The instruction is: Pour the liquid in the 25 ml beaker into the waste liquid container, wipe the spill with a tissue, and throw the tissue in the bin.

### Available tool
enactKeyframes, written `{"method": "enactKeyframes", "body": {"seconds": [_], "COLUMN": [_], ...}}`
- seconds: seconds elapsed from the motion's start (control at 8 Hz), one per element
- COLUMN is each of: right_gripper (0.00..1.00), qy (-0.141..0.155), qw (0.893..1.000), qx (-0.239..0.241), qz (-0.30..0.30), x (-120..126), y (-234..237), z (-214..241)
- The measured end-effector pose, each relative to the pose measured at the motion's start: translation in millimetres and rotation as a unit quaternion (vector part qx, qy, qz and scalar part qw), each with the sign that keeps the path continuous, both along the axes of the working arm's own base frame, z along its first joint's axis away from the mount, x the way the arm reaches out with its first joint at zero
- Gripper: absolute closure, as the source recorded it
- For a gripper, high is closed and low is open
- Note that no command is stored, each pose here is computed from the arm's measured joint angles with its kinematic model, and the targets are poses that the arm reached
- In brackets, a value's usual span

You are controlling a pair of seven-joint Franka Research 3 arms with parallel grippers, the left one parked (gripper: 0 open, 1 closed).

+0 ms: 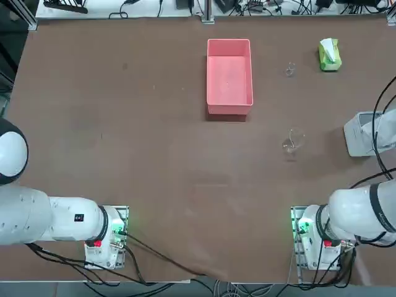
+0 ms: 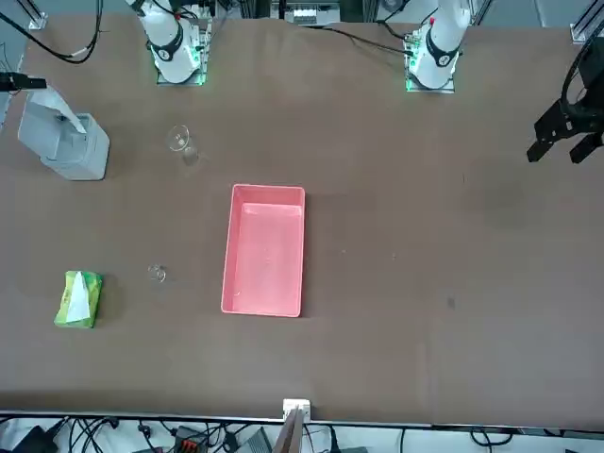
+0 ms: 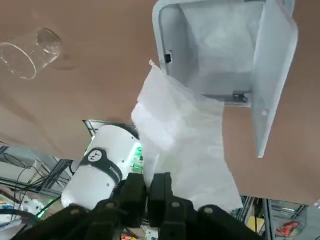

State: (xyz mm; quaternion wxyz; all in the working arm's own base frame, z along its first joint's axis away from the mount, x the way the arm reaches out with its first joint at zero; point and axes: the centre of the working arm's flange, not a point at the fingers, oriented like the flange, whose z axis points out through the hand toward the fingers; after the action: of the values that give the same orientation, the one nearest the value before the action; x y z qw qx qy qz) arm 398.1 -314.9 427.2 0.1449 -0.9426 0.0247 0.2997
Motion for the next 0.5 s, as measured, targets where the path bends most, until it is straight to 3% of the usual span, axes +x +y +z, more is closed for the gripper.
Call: {"method": "enactKeyframes", "body": {"seconds": [0.5], "right_gripper": [0.69], "qy": [0.0], "qw": [1.0], "qx": [-0.006], "qz": [-0.004], "x": [-1.6], "y": [-7.2], "z": [-4.5]}}
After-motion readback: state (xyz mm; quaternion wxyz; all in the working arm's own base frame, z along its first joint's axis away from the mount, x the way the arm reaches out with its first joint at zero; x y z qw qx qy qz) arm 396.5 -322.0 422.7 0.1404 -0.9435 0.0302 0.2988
